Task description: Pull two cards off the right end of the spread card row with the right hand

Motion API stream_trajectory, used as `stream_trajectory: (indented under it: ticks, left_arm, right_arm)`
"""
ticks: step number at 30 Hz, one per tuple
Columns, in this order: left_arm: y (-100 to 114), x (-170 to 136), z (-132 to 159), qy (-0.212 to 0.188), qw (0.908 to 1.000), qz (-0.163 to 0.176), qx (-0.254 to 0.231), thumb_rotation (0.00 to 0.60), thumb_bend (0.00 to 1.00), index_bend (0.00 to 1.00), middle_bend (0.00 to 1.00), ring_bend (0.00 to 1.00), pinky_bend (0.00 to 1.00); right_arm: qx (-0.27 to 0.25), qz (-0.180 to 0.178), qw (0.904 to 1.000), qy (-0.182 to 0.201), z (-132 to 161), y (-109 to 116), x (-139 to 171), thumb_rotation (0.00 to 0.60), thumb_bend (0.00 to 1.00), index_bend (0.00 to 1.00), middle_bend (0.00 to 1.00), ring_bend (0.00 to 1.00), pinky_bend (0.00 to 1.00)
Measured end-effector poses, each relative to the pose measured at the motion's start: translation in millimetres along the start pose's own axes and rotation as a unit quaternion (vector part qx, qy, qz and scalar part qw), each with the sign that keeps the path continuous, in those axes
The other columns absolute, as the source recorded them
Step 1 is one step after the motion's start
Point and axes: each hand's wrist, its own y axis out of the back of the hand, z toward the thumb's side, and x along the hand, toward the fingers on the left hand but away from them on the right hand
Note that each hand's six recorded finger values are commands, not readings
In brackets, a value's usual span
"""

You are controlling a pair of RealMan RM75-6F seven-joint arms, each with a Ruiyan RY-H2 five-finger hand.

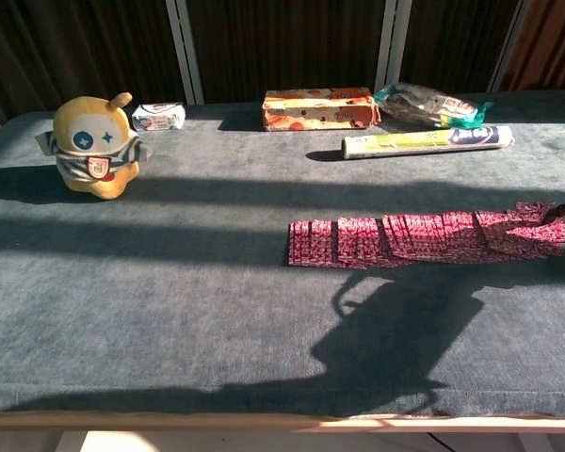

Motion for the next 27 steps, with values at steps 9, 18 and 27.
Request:
stream_trajectory:
  ticks: [9,18,27]
  left_arm:
    - [-0.1,11.5,0.1,0.01,0.9999,-0.01,0.001,0.6,0.42,0.0,0.08,0.06,0.07]
    - [5.5,10.7,1.0,0.009,1.0,0.001,-0.003,0.6,0.41,0.0,0.08,0.06,0.07]
    - [20.7,1.4,-8.5,0.033,0.999,0.018,-0.023,0.6,0.42,0.0,0.0,0.01,0.07]
  right_arm:
    - [-0.003,0.017,0.9958,-0.09,-63.3,1.4,-29.5,0.6,0.72,0.2,0.95,1.0,1.0]
    - [-0.039,-0.018,0.995,-0.09,-68.7,15.2,-24.9,0.6,0.71,0.15,0.95,0.97,1.0]
    - [-0.092,-0.136,0.9845,-0.061,-64.3,48.5,32.6,0.6,0.4,0.0,0.27,0.29,0.7]
